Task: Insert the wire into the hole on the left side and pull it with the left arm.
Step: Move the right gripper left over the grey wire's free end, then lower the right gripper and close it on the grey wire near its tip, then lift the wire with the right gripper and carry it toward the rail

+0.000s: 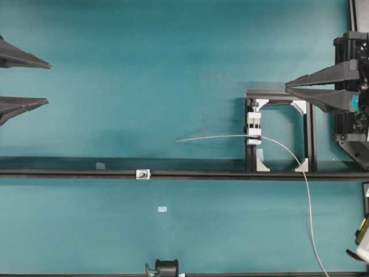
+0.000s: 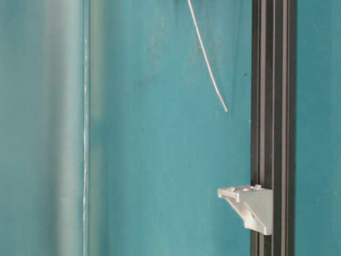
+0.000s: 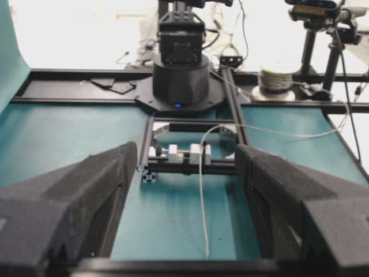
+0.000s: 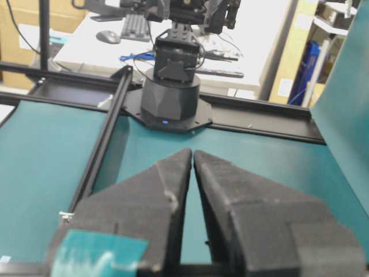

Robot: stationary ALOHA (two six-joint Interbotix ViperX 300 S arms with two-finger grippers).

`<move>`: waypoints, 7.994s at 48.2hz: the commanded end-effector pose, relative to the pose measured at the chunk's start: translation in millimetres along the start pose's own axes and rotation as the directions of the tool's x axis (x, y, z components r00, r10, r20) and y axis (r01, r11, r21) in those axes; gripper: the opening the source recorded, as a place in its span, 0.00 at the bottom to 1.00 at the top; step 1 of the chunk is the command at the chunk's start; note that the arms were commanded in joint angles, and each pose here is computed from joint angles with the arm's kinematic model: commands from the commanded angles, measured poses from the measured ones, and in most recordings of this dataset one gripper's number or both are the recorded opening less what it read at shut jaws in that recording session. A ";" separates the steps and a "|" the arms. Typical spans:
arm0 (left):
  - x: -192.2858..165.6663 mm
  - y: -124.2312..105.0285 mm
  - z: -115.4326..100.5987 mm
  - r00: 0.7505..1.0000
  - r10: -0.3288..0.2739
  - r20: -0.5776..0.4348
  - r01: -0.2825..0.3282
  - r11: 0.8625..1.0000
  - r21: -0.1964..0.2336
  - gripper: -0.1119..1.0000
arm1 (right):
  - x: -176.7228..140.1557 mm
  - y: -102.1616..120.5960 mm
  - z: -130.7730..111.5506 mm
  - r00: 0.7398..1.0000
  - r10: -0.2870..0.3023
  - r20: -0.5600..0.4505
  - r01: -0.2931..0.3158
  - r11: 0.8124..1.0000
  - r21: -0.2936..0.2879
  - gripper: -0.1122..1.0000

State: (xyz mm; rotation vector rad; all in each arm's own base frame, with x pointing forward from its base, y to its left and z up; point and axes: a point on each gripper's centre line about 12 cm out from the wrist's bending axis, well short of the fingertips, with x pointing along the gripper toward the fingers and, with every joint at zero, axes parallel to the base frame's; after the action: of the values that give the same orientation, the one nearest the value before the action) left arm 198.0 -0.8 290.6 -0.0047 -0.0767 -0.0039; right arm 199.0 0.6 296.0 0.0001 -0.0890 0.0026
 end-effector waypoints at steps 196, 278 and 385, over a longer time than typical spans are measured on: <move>41.7 3.0 -124.1 0.878 0.018 -0.478 -0.026 1.000 -0.010 0.74 | 129.0 10.6 -199.2 0.695 0.023 -0.719 0.141 0.976 0.167 0.78; 41.5 2.9 -122.2 0.882 0.017 -0.471 -0.026 1.000 -0.012 0.73 | 124.9 10.4 -145.8 0.752 0.025 -0.659 0.125 0.976 0.180 0.12; 77.9 -82.7 -182.6 0.878 -0.231 -0.420 0.190 0.972 -0.137 0.73 | 99.1 104.4 -172.2 0.921 -0.004 -0.389 0.112 0.960 0.256 0.12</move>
State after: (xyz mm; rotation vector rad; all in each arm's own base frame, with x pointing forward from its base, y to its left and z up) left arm 285.4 -82.2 111.1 -0.0840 0.3980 -0.2221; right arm 306.4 101.9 128.1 0.2742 0.3410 -0.0444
